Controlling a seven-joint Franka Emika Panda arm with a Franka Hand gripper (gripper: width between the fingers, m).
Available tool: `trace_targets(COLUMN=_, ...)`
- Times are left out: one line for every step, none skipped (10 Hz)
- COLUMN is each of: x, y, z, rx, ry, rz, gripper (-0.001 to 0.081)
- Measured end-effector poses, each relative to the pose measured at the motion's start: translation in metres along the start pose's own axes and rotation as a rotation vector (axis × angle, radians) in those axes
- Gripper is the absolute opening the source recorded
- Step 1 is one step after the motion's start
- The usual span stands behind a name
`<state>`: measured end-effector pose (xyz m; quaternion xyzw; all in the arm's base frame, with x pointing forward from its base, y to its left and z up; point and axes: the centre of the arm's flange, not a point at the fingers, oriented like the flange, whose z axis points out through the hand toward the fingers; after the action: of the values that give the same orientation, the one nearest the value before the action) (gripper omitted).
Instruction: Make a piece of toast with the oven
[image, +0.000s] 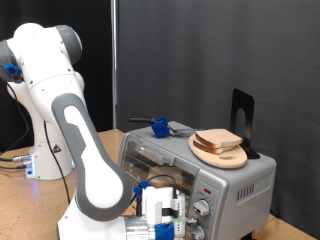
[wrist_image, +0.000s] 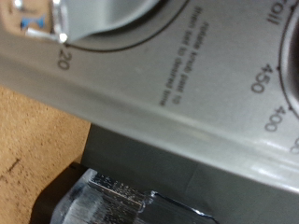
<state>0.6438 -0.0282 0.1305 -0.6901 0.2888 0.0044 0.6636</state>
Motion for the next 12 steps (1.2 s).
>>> trace_targets(x=0.0002, y=-0.0007, z=-0.0002, rx=-0.012, ry=-0.007, rz=0.054, gripper=0.0186)
trace_targets(x=0.0006, y=-0.0018, z=-0.0005, rx=-0.03, ry=-0.016, rz=0.12, gripper=0.0186)
trace_targets(x=0.001, y=-0.0034, z=-0.0007, rx=-0.052, ry=-0.029, rz=0.192, gripper=0.0186)
trace_targets(x=0.0009, y=-0.004, z=-0.0015, rx=-0.075, ry=-0.044, rz=0.265, gripper=0.0186)
trace_targets(x=0.0008, y=-0.0037, z=-0.0029, rx=-0.099, ry=-0.058, rz=0.33, gripper=0.0186)
trace_targets(x=0.0008, y=-0.0007, z=-0.0046, rx=-0.125, ry=-0.067, rz=0.381, gripper=0.0186)
trace_targets(x=0.0011, y=0.0039, z=-0.0057, rx=-0.143, ry=-0.069, rz=0.419, gripper=0.0186)
trace_targets(x=0.0013, y=0.0045, z=-0.006, rx=-0.145, ry=-0.072, rz=0.429, gripper=0.0186)
trace_targets(x=0.0014, y=0.0047, z=-0.0061, rx=-0.142, ry=-0.073, rz=0.4, gripper=0.0186)
trace_targets(x=0.0012, y=0.0048, z=-0.006, rx=-0.129, ry=-0.075, rz=0.346, gripper=0.0186)
trace_targets(x=0.0005, y=0.0036, z=-0.0064, rx=-0.089, ry=-0.075, rz=0.263, gripper=0.0186)
trace_targets(x=-0.001, y=0.001, z=-0.01, rx=-0.041, ry=-0.081, rz=0.188, gripper=0.0186)
